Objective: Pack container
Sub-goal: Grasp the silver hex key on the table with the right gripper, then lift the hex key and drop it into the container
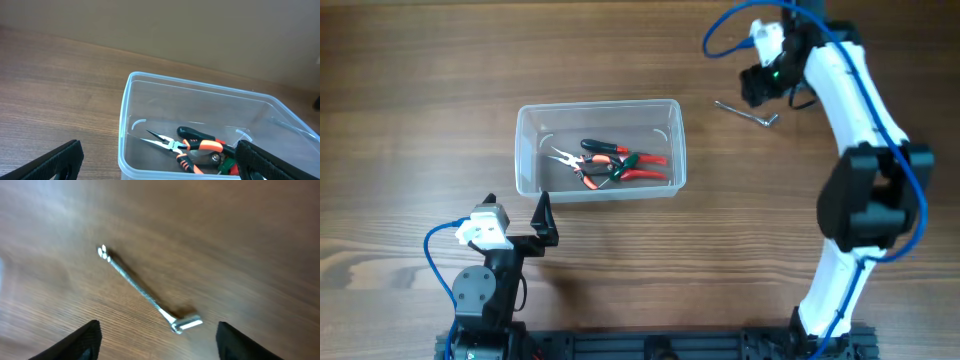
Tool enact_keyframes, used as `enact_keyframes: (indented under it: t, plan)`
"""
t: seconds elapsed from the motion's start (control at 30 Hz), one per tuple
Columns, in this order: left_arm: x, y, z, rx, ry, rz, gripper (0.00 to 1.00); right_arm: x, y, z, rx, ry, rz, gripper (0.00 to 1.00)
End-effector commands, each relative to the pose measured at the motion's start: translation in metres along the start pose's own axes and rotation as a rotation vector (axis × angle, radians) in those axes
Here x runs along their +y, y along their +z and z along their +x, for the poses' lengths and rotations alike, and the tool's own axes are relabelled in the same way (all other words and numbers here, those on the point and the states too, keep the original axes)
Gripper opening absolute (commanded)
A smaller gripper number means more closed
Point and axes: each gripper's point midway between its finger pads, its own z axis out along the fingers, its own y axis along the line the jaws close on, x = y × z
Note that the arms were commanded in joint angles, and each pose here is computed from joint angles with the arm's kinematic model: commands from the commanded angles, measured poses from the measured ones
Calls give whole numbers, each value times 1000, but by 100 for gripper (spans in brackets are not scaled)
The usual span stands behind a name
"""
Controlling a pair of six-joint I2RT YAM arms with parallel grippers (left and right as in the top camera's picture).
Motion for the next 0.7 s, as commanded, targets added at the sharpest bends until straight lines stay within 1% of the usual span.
enact_keyframes:
  t: [0.0, 0.03, 0.13, 0.17, 0.27, 0.47, 0.53, 0.6, 0.67]
  plan:
    - [3, 1, 2, 6, -10, -10, 100, 10, 14, -2, 4, -221, -43, 55]
    - [3, 1, 2, 6, -10, -10, 100, 9, 19, 0, 11, -229, -47, 52]
    - [3, 1, 2, 6, -10, -10, 100, 10, 32, 3, 32, -224, -57, 52]
    - [3, 1, 2, 6, -10, -10, 100, 10, 36, 5, 42, -223, -62, 50]
    - [3, 1, 2, 6, -10, -10, 100, 13, 45, 12, 72, -221, -78, 47]
    - [3, 1, 2, 6, -10, -10, 100, 19, 58, 19, 102, -209, -110, 45]
    - [3, 1, 2, 6, -10, -10, 100, 20, 62, 21, 113, -195, -114, 41]
    - [3, 1, 2, 6, -10, -10, 100, 21, 64, 22, 119, -186, -117, 32]
    - [3, 1, 2, 6, -10, -10, 100, 21, 69, 25, 124, -163, -117, 30]
